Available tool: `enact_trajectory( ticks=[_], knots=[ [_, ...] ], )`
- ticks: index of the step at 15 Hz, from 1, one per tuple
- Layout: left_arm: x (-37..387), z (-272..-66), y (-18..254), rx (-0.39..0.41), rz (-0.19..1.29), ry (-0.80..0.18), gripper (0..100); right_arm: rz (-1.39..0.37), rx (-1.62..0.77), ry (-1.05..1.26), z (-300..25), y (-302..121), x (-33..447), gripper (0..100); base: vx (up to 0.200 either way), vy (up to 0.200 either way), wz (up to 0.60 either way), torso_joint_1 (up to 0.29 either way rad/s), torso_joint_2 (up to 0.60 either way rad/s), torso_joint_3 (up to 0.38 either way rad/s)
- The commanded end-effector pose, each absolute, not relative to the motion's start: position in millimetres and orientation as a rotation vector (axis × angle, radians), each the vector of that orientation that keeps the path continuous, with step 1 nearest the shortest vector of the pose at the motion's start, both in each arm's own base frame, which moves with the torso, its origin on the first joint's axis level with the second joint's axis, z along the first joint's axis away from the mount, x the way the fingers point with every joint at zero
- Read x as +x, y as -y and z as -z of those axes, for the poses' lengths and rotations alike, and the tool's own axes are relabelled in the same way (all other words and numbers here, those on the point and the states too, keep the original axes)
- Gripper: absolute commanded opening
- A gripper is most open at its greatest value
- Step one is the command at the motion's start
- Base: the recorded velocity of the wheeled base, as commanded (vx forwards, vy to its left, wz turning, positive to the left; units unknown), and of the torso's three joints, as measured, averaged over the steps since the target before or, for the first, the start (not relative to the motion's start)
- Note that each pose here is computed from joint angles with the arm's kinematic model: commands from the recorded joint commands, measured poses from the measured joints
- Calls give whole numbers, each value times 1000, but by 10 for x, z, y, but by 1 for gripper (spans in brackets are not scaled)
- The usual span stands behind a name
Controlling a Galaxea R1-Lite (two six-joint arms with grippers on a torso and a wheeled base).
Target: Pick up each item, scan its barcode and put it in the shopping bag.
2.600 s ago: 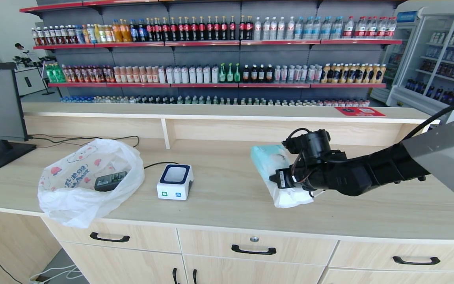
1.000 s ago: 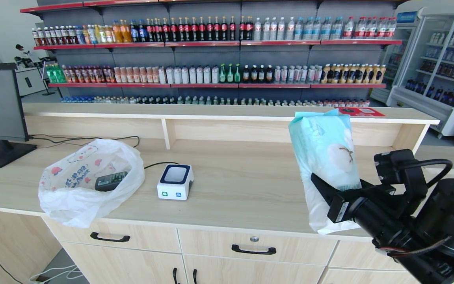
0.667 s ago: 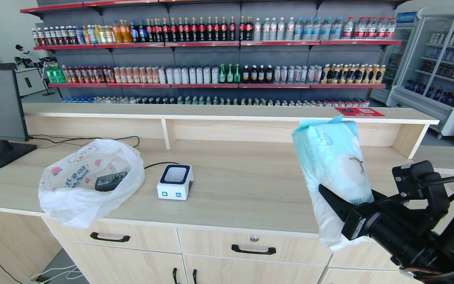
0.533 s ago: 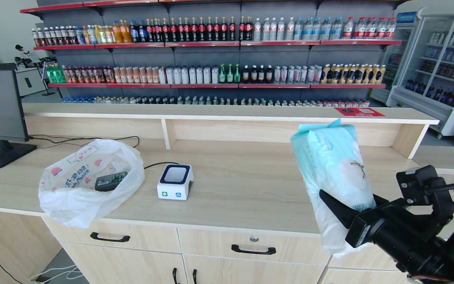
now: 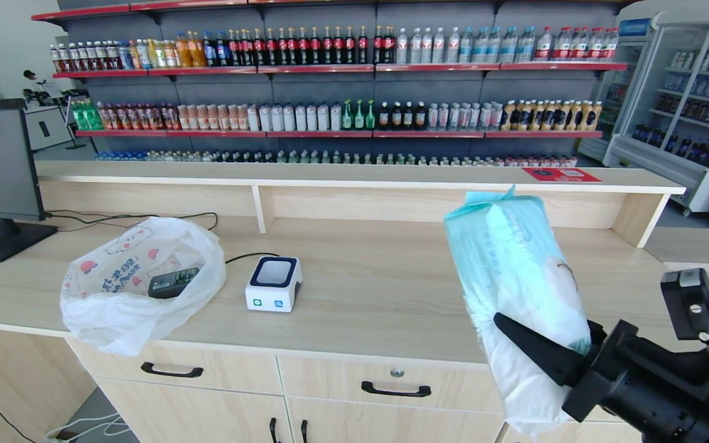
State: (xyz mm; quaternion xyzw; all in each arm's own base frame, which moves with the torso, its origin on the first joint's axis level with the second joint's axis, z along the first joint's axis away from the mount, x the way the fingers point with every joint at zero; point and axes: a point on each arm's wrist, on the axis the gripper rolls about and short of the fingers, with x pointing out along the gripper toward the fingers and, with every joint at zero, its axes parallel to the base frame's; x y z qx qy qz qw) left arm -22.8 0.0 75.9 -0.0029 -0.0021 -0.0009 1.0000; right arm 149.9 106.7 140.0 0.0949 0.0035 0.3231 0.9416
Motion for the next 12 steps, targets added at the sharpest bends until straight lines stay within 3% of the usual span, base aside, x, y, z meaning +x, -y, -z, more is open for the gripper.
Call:
enact_trajectory(
  ticks=[1,8,12],
  knots=[
    [-228,-760,0,-8,2,5,100,-665,266,-24,-1375,-1036,1453,0,0,0,0,0,0,0],
    [-228,-760,0,-8,2,5,100,-739,482,-27,-1526,-1180,1538,0,0,0,0,0,0,0],
    [-228,-760,0,-8,2,5,100,-904,674,12,-1831,-1589,1604,0,0,0,0,0,0,0]
  ],
)
